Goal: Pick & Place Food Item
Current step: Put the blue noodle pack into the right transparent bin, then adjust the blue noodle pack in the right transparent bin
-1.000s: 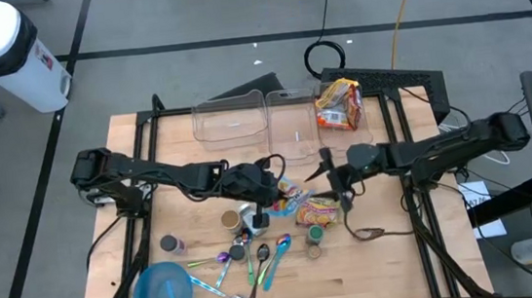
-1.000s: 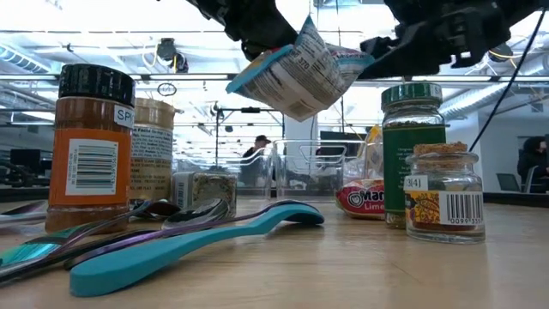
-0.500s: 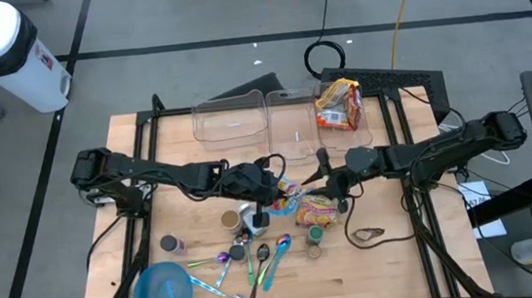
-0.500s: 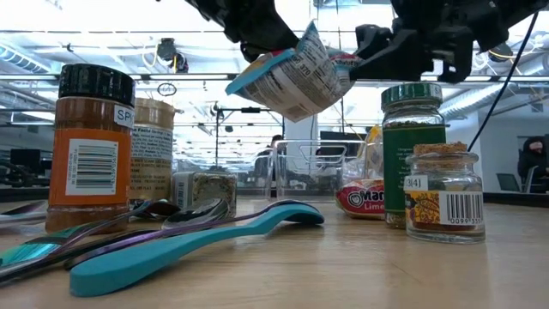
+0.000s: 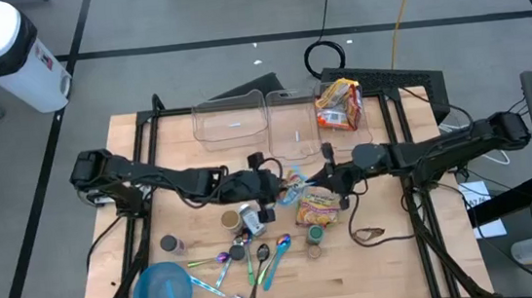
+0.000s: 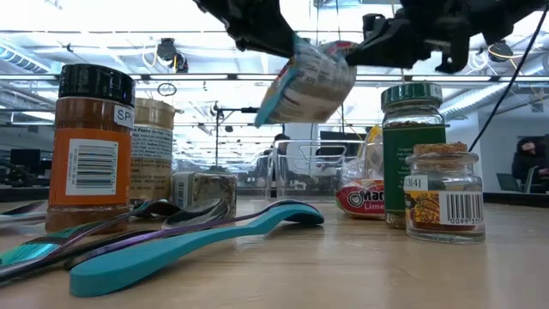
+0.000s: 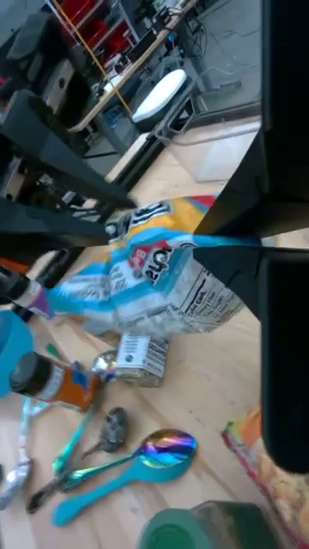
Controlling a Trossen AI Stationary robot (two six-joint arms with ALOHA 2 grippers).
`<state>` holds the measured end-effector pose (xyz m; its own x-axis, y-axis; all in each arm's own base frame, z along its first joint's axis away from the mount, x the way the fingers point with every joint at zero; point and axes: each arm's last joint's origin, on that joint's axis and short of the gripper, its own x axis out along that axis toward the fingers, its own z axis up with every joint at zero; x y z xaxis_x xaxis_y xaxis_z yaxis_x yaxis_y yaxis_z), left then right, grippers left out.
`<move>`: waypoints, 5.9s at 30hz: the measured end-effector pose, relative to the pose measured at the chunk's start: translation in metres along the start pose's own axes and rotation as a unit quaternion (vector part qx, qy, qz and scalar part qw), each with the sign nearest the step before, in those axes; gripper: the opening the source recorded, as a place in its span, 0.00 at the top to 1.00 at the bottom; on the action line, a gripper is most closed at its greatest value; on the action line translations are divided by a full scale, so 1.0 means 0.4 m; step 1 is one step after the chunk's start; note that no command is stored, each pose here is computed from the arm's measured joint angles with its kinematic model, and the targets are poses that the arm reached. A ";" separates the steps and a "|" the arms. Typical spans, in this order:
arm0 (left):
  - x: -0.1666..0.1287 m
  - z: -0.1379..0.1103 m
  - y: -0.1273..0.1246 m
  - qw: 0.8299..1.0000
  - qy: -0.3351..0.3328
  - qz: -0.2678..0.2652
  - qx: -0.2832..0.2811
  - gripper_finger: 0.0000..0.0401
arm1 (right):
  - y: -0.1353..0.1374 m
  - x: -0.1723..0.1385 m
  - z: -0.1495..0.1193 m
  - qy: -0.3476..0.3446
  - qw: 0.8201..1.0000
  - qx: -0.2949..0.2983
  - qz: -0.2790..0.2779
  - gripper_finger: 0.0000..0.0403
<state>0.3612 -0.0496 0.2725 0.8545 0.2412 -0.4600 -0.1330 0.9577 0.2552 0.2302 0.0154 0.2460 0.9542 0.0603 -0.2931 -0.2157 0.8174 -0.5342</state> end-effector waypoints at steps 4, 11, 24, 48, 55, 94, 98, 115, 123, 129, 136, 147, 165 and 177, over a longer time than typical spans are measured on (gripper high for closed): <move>-0.010 0.003 -0.009 0.996 0.001 0.090 0.015 0.59 | -0.014 -0.051 0.009 0.019 0.998 0.043 -0.039 0.99; -0.014 0.002 -0.017 0.995 0.003 0.094 0.020 0.44 | -0.051 -0.149 0.012 0.082 0.959 0.137 -0.236 1.00; -0.013 -0.001 -0.020 0.998 0.007 0.060 0.019 0.42 | -0.078 -0.172 -0.015 0.185 0.858 0.163 -0.451 1.00; -0.013 -0.003 -0.020 0.998 0.010 0.058 0.018 0.42 | -0.242 -0.072 -0.309 0.424 0.703 0.157 -0.549 1.00; -0.012 -0.003 -0.020 0.999 0.009 0.051 0.011 0.42 | -0.247 -0.042 -0.332 0.388 0.753 0.185 -0.498 1.00; -0.005 -0.004 -0.007 0.999 0.009 0.035 -0.007 0.42 | -0.324 -0.097 -0.306 0.250 0.790 0.215 -0.516 0.25; -0.001 -0.004 0.001 0.999 0.010 0.031 -0.013 0.42 | -0.314 -0.111 -0.278 0.189 0.832 0.261 -0.451 0.27; 0.001 -0.012 0.005 0.999 0.024 0.027 -0.029 0.42 | -0.198 -0.154 -0.315 0.351 0.765 0.416 -0.344 0.28; 0.001 -0.012 0.005 0.999 0.024 0.027 -0.029 0.42 | -0.195 -0.161 -0.320 0.372 0.746 0.411 -0.368 0.29; 0.000 -0.014 0.005 0.999 0.028 0.027 -0.027 0.42 | -0.189 -0.177 -0.335 0.401 0.726 0.423 -0.366 0.32; 0.000 -0.014 0.005 0.999 0.028 0.027 -0.029 0.42 | -0.187 -0.182 -0.344 0.390 0.728 0.462 -0.325 0.50; 0.000 -0.016 0.005 0.999 0.031 0.027 -0.029 0.42 | -0.195 -0.182 -0.343 0.387 0.748 0.437 -0.316 0.88; 0.001 -0.016 0.005 0.999 0.031 0.027 -0.029 0.42 | -0.271 -0.138 -0.247 0.324 0.880 0.049 -0.343 1.00; 0.001 -0.016 0.005 0.999 0.031 0.027 -0.029 0.41 | -0.323 -0.176 -0.326 0.328 0.882 0.066 -0.332 1.00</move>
<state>0.3580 -0.0466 0.2675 0.8132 0.3001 -0.4986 -0.2080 0.9501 0.2326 0.1638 -0.1692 0.2323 0.5257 -0.7663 -0.3694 0.4126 0.6094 -0.6771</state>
